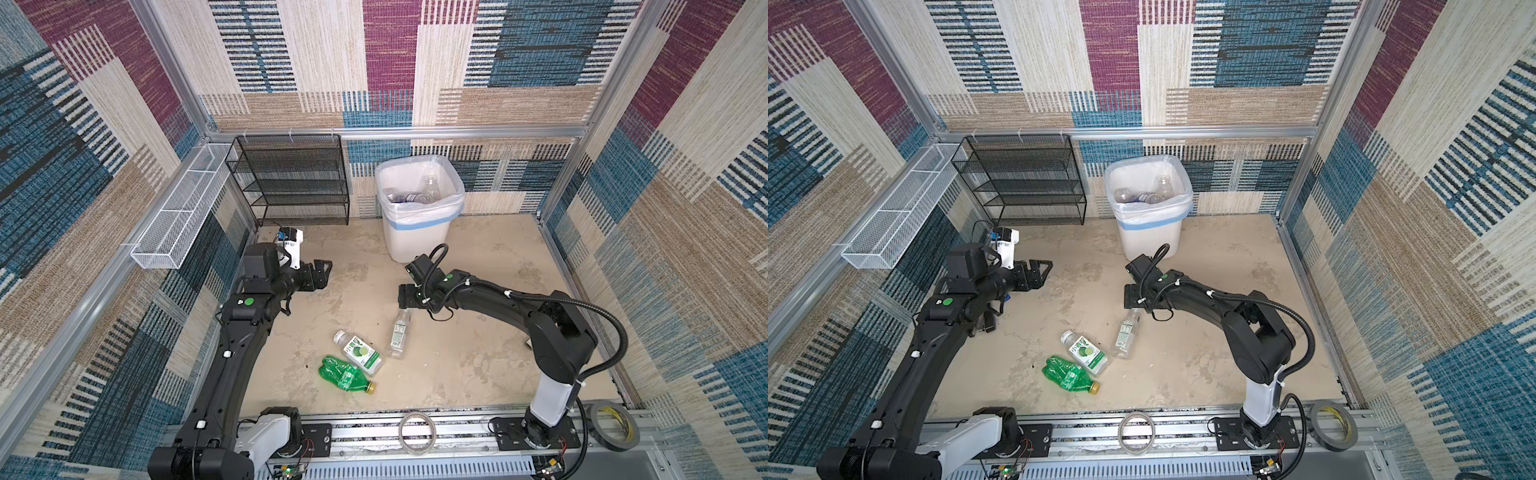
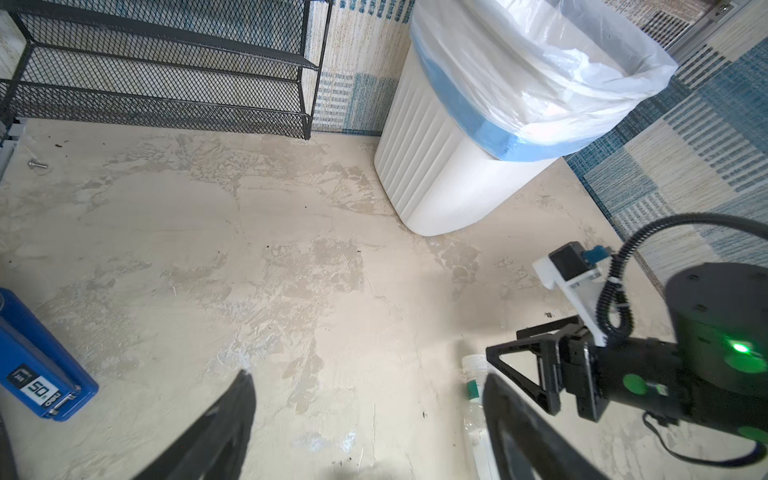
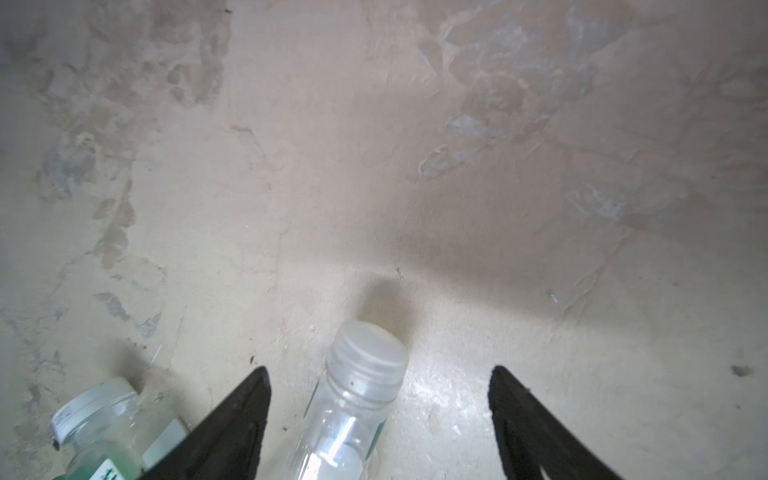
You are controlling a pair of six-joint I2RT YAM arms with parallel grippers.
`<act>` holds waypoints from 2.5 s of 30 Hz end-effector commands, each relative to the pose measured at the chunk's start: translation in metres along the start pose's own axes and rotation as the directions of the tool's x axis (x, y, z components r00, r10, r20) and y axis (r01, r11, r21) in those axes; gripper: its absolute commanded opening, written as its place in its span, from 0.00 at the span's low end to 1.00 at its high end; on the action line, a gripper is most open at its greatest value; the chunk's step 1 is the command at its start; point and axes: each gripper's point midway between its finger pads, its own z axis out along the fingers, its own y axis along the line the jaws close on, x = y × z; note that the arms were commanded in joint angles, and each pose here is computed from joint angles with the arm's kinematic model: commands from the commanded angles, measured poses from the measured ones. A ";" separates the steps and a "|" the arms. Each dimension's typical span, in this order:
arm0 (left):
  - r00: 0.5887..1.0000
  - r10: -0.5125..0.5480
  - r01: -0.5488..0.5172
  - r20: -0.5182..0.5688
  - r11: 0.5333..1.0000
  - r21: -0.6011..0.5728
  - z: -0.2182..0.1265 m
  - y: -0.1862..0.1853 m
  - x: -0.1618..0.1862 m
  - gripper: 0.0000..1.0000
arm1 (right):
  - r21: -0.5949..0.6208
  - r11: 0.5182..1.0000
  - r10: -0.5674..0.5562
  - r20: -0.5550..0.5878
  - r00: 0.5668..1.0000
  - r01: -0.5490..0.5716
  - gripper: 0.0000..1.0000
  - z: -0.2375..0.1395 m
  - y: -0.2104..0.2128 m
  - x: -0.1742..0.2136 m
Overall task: Throw the plastic bottles in the bin
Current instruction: 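Grasp the clear green-label white-cap bottle with the right gripper while the left arm withdraws, then lift the green-label bottle toward the bin with the right gripper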
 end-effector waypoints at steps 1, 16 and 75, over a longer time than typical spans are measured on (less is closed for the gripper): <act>1.000 -0.016 0.015 0.015 1.000 0.027 0.001 -0.003 -0.005 0.85 | -0.006 0.997 0.076 -0.042 0.996 -0.077 0.83 -0.013 0.001 0.025; 1.000 -0.016 0.015 0.020 0.999 0.028 -0.002 -0.004 -0.007 0.84 | 0.023 0.998 0.057 -0.144 0.988 -0.054 0.88 0.016 0.043 0.091; 0.993 0.035 -0.055 0.115 0.982 0.181 0.003 -0.029 -0.004 0.83 | -0.051 0.995 0.064 0.986 -0.153 0.088 0.56 -0.422 -0.067 -0.106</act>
